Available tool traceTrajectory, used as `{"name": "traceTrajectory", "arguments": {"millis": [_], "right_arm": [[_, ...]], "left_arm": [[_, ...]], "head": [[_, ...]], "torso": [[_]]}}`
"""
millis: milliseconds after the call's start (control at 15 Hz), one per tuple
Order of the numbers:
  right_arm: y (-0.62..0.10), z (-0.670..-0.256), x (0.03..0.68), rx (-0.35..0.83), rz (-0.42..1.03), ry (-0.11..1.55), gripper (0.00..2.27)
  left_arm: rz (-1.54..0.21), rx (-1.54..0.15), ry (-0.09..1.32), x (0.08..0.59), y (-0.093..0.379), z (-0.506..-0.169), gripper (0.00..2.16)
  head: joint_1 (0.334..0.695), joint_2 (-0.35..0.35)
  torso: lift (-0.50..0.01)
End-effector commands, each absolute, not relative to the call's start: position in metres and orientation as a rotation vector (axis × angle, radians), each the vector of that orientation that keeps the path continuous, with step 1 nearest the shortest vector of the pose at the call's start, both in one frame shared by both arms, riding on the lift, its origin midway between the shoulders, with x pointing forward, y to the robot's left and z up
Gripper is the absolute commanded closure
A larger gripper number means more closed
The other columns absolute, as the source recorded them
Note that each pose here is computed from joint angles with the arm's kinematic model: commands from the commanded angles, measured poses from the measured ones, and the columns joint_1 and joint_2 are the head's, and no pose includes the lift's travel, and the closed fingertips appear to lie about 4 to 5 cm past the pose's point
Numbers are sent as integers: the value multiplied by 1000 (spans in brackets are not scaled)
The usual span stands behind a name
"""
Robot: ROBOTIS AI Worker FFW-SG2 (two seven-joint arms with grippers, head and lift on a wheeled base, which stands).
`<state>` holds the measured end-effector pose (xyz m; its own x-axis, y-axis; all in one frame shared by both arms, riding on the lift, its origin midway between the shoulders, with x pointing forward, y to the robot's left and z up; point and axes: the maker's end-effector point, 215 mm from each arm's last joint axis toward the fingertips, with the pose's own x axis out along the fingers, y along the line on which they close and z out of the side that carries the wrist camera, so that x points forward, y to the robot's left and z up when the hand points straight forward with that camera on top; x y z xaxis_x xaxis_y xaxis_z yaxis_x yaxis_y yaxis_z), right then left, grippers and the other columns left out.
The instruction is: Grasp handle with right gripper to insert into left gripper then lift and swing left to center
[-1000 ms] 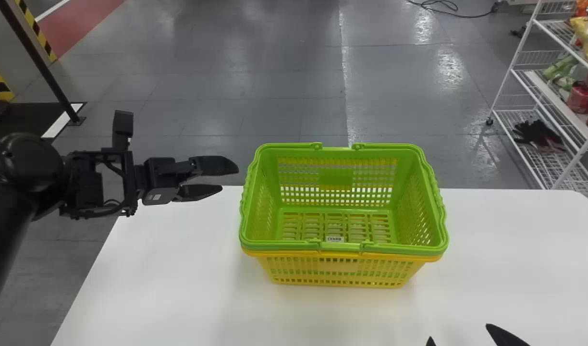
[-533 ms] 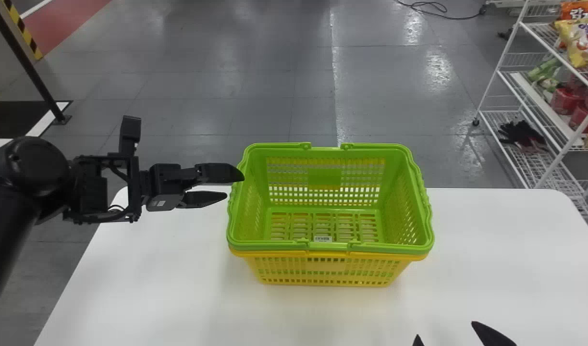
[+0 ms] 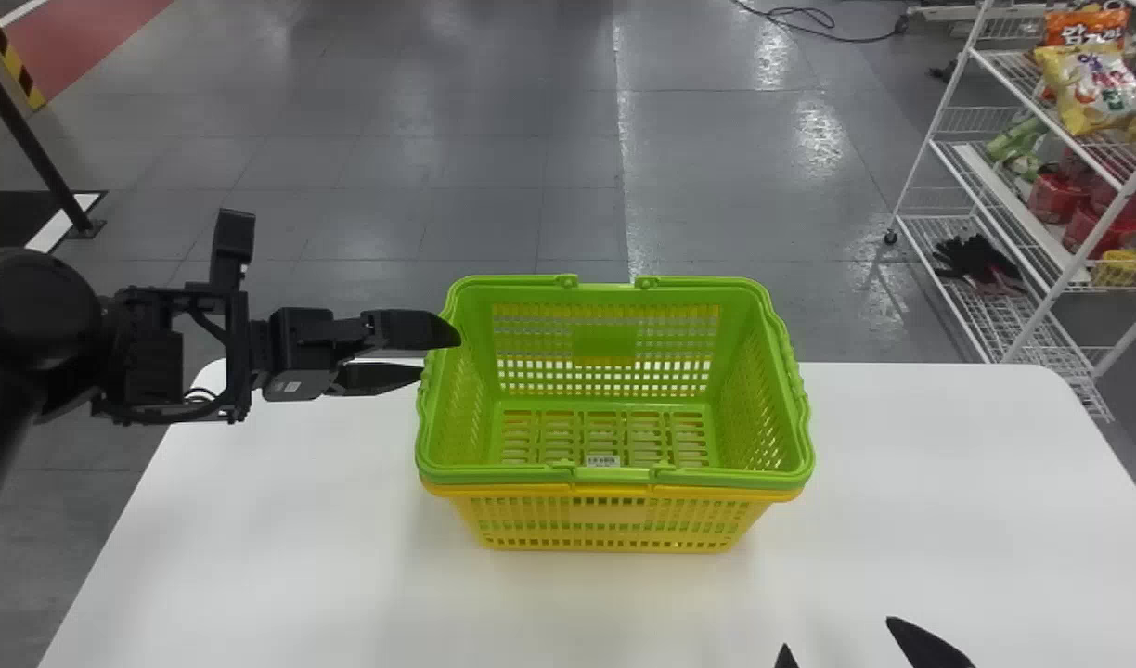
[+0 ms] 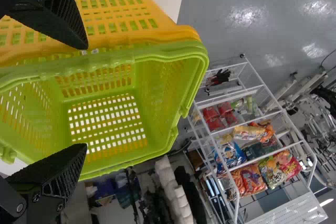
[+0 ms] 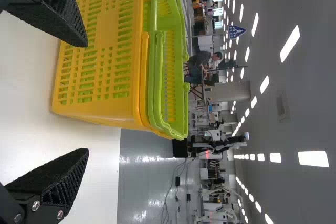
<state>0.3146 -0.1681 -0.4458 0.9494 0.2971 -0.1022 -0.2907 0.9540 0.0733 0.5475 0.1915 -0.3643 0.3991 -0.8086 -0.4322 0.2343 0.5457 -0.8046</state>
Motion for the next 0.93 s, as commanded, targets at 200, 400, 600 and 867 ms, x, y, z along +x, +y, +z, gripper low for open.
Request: {"name": "traceTrajectory", "arguments": {"millis": [200,400,600,867], "right_arm": [[-168,-447,315,59,298,115,83],[-178,-438,321,48,281,94,83],[-191,-418,340,26,262,54,80],[-195,-403,373,17,252,30,73]], "left_arm": [[-832,-737,931,533,168,-335,161],[-884,-772,926,527,157,-318,161],[-906,-767,920,531,150,-306,161],[-932,-753,925,535,139,-293,161]], "head": [[695,17],[695,-4],[695,-25],[695,-56]], "torso": [[-93],[-93],[-93],[-93]]}}
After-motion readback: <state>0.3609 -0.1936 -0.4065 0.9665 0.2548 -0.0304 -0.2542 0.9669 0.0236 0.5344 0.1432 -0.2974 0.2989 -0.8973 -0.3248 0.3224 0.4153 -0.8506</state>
